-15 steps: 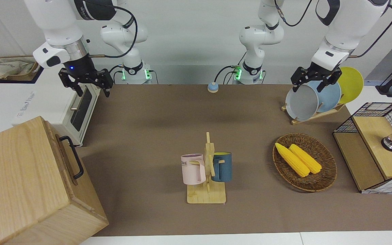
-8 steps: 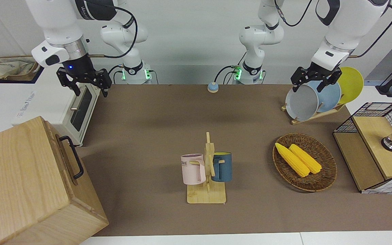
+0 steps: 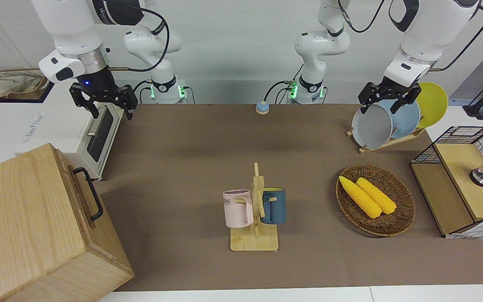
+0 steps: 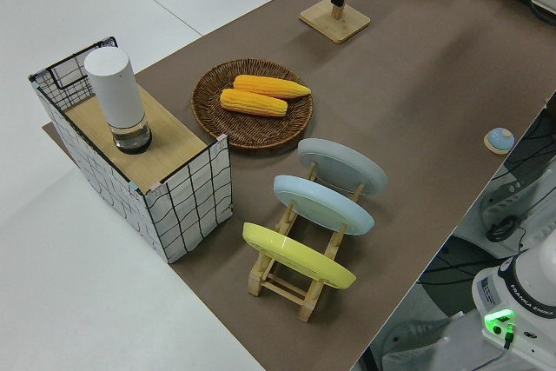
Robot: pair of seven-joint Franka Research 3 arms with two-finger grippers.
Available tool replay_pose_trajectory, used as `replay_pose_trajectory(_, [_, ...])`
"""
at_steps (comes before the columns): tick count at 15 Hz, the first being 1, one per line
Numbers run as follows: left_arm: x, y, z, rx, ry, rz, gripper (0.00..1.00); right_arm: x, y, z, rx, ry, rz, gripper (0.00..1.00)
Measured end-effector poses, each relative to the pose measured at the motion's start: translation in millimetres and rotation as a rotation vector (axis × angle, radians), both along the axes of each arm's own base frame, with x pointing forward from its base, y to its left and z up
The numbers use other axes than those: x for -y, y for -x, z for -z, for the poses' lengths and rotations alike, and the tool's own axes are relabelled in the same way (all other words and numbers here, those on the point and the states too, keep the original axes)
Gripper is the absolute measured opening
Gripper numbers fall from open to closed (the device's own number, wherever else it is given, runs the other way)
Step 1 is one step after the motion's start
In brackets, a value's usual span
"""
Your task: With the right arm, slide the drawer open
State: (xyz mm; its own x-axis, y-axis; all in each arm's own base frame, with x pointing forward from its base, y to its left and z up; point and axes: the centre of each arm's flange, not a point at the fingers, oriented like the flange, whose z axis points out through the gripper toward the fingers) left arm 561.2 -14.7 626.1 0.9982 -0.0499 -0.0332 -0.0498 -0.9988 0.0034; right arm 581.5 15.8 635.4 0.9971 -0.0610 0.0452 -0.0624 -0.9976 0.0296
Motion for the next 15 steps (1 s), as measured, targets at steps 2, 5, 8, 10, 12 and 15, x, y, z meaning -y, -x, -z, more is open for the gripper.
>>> replay_pose_trajectory(2, [0.0, 0.0, 0.0, 0.000, 0.000, 0.000, 1.00, -0.3, 0.0, 0.0, 0.000, 0.000, -0.001, 0.99])
replay_pose_trajectory(5, [0.0, 0.0, 0.0, 0.000, 0.000, 0.000, 1.00, 1.4, 0.0, -0.2, 0.001, 0.022, 0.000, 0.99])
replay_pose_trajectory(8, [0.0, 0.0, 0.0, 0.000, 0.000, 0.000, 1.00, -2.4, 0.0, -1.5, 0.006, 0.118, -0.019, 0.99])
replay_pose_trajectory(10, [0.0, 0.0, 0.0, 0.000, 0.000, 0.000, 1.00, -16.1, 0.3, -2.2, 0.014, 0.164, -0.016, 0.99])
replay_pose_trajectory(12, [0.0, 0.0, 0.0, 0.000, 0.000, 0.000, 1.00, -29.8, 0.7, -2.5, 0.025, 0.209, -0.004, 0.99])
replay_pose_trajectory(15, [0.0, 0.0, 0.0, 0.000, 0.000, 0.000, 1.00, -50.5, -1.8, 1.0, 0.038, 0.343, -0.046, 0.99])
